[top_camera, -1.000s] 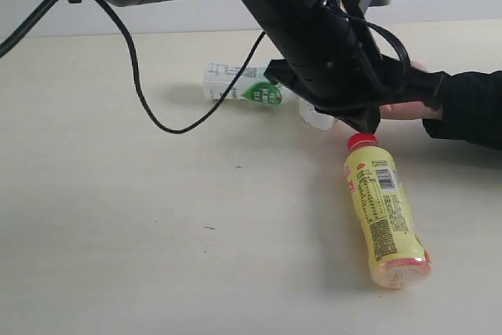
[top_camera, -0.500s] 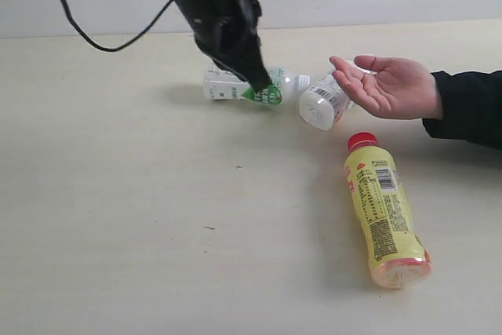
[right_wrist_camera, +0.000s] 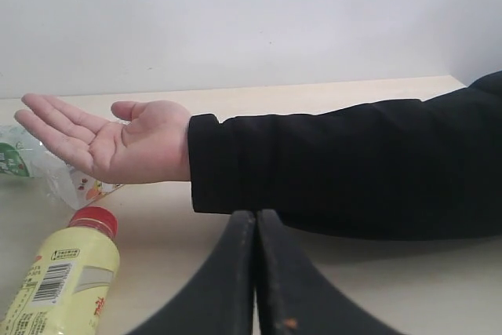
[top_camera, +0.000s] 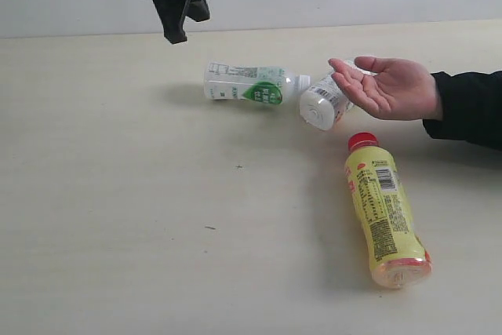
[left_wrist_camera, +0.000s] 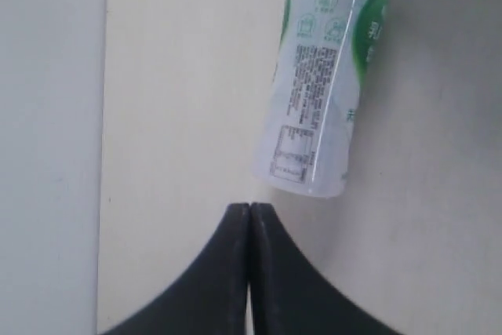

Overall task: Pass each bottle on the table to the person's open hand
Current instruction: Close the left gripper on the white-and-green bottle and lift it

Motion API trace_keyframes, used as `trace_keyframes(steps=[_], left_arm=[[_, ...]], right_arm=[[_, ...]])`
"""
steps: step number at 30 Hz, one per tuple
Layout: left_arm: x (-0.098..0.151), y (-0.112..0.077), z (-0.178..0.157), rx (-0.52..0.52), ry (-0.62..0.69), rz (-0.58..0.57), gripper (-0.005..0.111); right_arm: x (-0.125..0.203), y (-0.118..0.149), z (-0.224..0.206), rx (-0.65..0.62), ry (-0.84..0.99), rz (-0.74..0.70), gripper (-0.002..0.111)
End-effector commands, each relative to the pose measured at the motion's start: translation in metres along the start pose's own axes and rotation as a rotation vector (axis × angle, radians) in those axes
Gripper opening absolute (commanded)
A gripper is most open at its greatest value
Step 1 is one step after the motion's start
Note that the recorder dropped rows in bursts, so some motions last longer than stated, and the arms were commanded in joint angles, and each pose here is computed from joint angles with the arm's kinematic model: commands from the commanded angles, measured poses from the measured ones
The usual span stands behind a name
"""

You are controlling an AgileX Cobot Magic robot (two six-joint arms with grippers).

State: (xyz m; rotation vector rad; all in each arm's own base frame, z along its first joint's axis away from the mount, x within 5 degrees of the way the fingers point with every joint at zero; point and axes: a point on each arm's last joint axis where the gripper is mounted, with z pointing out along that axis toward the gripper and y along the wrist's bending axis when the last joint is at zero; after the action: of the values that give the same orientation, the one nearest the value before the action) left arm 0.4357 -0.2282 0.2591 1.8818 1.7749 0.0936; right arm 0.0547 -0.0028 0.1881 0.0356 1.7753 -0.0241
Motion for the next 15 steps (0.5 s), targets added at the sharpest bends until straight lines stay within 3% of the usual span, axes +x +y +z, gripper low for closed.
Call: trace_keyframes(steps=[1,9,12,15], left_arm=[[-0.015,0.005,0.023,0.065,0.016,0.052,0.0],[-0.017,0.013,0.051,0.072,0.011,0.059,0.002],[-0.016,0.011,0.055,0.087,0.018,0.07,0.02],[-0.014,0.009,0.058,0.104,0.025,0.077,0.056]], right_arm=[[0.001,0.0,0.0,0.002,-0.009,-0.002,0.0],[0.001,0.0,0.0,0.002,-0.009,-0.002,0.0],[0.001,0.0,0.0,0.002,-0.009,-0.002,0.0],[0.0,0.0,0.0,0.0,-0.011,-0.003,0.0]])
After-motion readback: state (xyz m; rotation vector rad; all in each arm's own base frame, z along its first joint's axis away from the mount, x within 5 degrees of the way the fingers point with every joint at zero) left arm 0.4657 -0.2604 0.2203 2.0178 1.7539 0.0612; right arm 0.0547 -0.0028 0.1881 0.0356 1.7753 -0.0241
